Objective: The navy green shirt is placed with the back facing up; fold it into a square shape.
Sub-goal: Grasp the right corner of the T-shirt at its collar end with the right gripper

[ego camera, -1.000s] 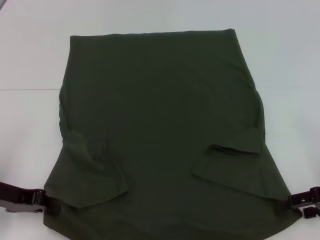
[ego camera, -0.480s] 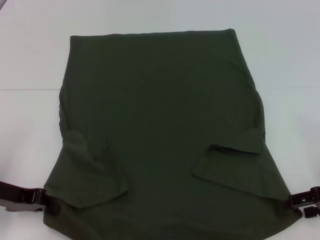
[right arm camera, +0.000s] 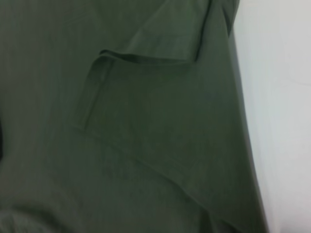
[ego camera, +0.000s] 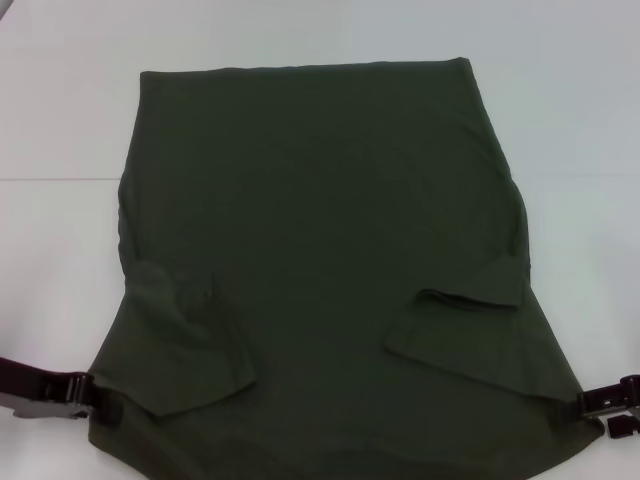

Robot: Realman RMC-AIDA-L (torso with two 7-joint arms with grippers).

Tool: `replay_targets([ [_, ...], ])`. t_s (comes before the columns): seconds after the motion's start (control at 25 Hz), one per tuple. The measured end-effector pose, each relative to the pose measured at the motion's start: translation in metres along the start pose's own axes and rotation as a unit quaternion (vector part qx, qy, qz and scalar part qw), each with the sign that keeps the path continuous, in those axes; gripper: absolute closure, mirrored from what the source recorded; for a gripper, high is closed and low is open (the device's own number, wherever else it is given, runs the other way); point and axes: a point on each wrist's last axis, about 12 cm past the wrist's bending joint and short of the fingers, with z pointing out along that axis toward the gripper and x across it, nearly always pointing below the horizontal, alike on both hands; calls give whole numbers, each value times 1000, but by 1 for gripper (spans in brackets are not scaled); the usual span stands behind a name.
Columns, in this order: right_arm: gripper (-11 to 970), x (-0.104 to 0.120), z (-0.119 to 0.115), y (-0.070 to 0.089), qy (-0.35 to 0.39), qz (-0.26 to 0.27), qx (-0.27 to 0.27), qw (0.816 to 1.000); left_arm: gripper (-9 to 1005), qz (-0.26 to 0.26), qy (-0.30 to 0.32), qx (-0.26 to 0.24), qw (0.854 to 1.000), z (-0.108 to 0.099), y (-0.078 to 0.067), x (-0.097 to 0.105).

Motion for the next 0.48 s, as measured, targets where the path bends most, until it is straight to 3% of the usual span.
replay_targets([
  [0.48, 74, -1, 3, 3, 3, -5, 0, 1000, 966, 2, -2, -1, 1000, 0, -1, -2],
])
